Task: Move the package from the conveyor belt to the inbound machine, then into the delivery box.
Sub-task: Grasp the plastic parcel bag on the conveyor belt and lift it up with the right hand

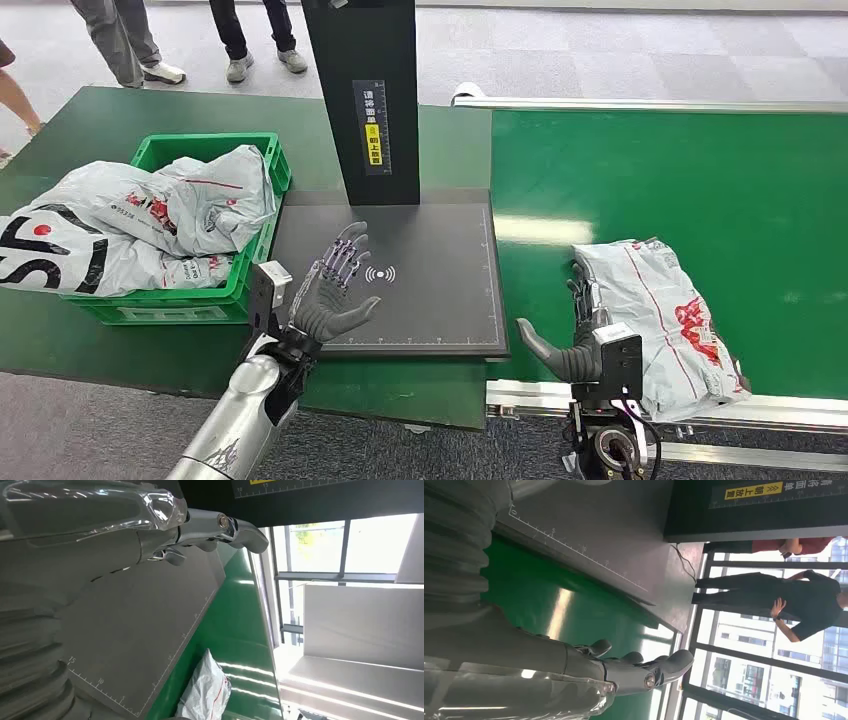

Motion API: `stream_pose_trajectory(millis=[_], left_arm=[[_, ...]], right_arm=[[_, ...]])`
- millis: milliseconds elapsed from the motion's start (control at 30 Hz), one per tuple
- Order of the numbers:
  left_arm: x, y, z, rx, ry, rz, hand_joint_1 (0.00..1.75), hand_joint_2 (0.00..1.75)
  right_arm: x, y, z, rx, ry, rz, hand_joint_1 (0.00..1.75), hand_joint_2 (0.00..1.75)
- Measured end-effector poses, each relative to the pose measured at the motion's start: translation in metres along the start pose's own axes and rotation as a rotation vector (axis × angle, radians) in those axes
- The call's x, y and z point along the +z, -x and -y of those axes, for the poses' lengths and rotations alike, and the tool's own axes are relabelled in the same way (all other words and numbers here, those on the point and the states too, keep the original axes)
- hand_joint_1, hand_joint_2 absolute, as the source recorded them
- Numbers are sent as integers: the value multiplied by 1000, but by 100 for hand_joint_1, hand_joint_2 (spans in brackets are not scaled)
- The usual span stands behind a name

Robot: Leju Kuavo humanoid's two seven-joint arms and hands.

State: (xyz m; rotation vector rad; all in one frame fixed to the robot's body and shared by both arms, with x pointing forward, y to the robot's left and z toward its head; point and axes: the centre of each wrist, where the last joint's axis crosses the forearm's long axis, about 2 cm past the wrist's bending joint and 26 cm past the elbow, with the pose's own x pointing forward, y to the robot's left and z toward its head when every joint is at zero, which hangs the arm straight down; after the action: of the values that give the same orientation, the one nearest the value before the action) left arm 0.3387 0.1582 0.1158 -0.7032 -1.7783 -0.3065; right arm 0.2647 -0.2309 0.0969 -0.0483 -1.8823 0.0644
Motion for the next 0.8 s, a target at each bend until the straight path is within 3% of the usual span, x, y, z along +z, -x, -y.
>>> stream_pose_trajectory(millis=[800], left_arm=[[0, 0, 0, -4, 3, -5, 0, 175]], right_arm=[[-1, -1, 1, 58, -32, -5, 0, 175]])
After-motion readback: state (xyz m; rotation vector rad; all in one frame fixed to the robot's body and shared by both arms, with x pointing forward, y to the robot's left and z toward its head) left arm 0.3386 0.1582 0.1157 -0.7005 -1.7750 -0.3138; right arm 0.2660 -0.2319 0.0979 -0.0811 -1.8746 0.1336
